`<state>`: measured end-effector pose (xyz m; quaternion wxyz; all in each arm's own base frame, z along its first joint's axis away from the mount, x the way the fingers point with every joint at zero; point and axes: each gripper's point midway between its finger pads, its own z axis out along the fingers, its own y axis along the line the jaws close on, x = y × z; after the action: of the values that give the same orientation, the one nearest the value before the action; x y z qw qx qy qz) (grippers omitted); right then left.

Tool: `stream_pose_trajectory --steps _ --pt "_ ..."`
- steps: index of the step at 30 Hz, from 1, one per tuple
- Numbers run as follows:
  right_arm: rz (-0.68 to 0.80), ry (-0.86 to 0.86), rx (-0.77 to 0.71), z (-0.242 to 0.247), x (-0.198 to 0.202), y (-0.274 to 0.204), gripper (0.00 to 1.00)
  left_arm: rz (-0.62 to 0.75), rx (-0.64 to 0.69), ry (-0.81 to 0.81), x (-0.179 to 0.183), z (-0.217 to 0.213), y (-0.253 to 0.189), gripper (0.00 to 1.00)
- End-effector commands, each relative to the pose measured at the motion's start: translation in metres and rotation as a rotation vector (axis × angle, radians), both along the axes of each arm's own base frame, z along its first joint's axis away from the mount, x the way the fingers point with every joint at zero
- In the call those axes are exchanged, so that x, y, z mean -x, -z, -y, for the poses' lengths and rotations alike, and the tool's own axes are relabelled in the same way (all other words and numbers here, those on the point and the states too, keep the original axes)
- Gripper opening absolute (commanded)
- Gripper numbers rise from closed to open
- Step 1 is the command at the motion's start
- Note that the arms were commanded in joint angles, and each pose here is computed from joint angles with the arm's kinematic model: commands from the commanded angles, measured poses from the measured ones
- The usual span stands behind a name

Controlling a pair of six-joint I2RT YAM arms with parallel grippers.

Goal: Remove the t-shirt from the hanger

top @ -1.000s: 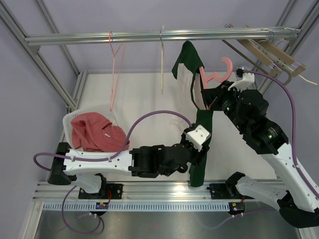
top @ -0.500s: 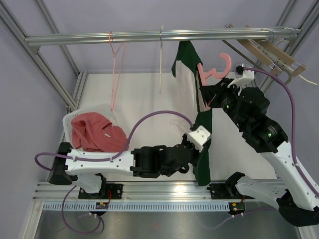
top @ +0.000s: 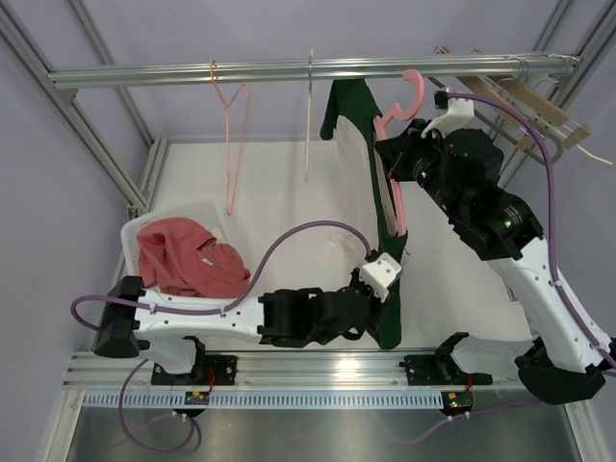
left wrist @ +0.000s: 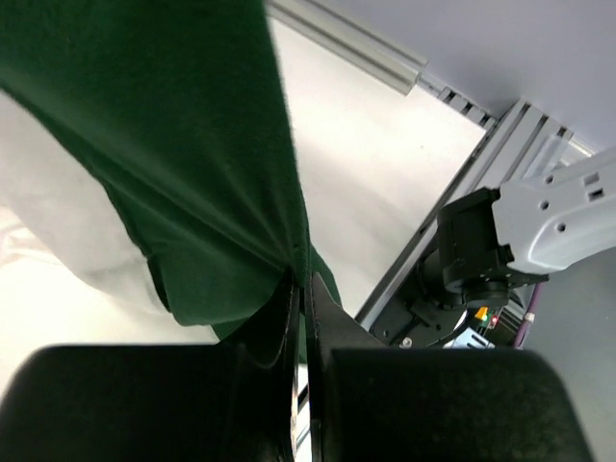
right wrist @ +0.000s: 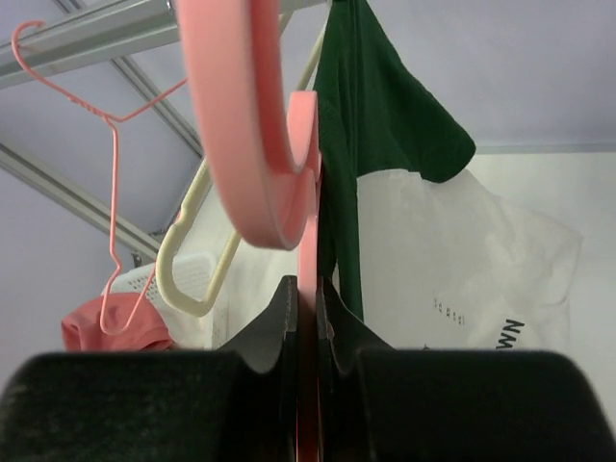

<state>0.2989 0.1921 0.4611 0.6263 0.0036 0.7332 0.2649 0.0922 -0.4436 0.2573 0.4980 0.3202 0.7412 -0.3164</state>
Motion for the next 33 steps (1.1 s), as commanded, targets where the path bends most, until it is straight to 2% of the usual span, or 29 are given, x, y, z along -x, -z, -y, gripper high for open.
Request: stream_pose_trajectory --steps 1,3,5,9,10,12,13,15,16,23,29,33 --pt "0.337 0.012 -0.199 0.023 0.020 -0.139 0.00 -0.084 -0.001 0.050 0.017 -0.001 0.022 0.00" --pt "0.369 0.005 -0.216 0.030 0.029 -0.160 0.00 -0.094 -0.009 0.054 0.019 -0.002 0.029 0.00" --pt "0.358 -0.018 -0.210 0.031 0.035 -0.161 0.00 -0.093 -0.020 0.053 0.019 -0.004 0.035 0.00" --pt "0.306 -0.106 -0.193 0.031 0.061 -0.139 0.00 -0.049 -0.022 0.023 0.011 -0.013 0.025 0.00" --pt "0.314 -0.143 -0.201 0.036 0.081 -0.138 0.00 -0.039 -0.008 0.017 0.009 -0.018 0.016 0.00" --pt "0.256 -0.170 -0.183 0.033 0.085 -0.106 0.00 -0.006 0.017 0.005 0.004 -0.023 -0.001 0.00" --pt "0.284 -0.176 -0.201 0.044 0.103 -0.108 0.00 0.005 0.040 0.004 0.003 -0.028 -0.015 0.00" --pt "0.254 -0.165 -0.192 0.047 0.106 -0.082 0.00 0.043 0.070 -0.002 0.000 -0.032 -0.039 0.00" --pt "0.281 -0.155 -0.211 0.059 0.120 -0.084 0.00 0.057 0.095 -0.005 -0.002 -0.037 -0.053 0.00" --pt "0.259 -0.149 -0.188 0.083 0.153 -0.048 0.00 0.187 0.183 -0.060 -0.018 -0.056 -0.129 0.00" --pt "0.301 -0.240 -0.217 0.103 0.211 -0.050 0.00 0.309 0.236 -0.101 -0.041 -0.059 -0.189 0.00" --pt "0.341 -0.307 -0.242 0.113 0.246 -0.056 0.00 0.367 0.281 -0.132 -0.063 -0.061 -0.212 0.00"
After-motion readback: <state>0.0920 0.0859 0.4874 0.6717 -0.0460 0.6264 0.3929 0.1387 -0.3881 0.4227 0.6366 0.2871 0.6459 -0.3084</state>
